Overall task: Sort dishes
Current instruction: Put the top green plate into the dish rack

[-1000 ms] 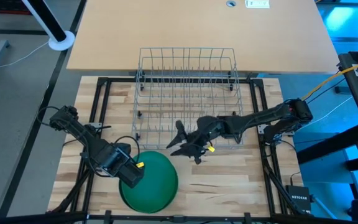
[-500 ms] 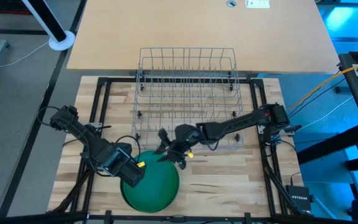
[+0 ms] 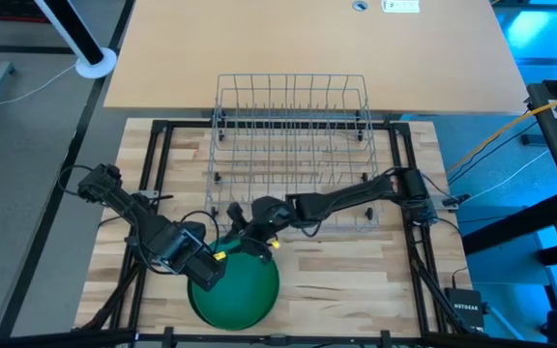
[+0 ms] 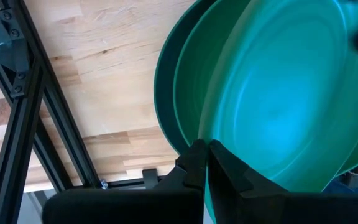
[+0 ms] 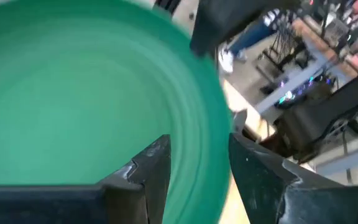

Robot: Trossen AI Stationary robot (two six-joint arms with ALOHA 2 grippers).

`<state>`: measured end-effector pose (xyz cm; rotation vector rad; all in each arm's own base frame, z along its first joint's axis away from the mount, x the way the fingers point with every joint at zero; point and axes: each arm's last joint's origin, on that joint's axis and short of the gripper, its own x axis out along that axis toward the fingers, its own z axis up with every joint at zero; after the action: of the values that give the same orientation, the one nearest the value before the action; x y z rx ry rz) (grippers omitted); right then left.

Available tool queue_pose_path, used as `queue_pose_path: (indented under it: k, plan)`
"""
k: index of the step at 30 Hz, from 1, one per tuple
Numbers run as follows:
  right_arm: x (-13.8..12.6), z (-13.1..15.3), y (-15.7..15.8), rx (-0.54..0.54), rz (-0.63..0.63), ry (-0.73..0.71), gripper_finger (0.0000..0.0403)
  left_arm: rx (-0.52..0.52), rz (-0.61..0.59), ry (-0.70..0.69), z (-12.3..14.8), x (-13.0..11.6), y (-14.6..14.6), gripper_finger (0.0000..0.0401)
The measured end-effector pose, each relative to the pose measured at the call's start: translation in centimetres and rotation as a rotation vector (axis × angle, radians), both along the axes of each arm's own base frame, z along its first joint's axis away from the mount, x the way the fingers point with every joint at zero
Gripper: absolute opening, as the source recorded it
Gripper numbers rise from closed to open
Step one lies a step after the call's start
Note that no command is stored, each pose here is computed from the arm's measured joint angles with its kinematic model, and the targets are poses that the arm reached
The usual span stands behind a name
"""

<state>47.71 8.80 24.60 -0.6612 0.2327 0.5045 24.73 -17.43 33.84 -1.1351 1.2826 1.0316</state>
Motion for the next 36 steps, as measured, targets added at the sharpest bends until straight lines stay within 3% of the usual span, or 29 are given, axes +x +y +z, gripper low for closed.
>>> queue_pose_path:
  k: [13,24,29,36]
  plan:
    - [1.0,-1.8,-1.6,-0.017,-0.121,0.045,0.0165,-0.008,0.000,-0.013,0.0,0.1,-0.1,0.0000]
    - [0.8,-2.0,-1.5,0.012,-0.050,0.078,0.0162,-0.009,-0.006,-0.017,0.0,0.2,-0.1,0.0000]
    - [0.8,-2.1,-1.5,0.011,-0.050,0.083,0.0121,-0.010,-0.007,-0.017,0.0,0.2,-0.1,0.0000]
    - [0.8,-2.0,-1.6,0.026,-0.065,0.081,0.0025,-0.015,-0.007,-0.020,0.0,0.2,-0.1,0.0000]
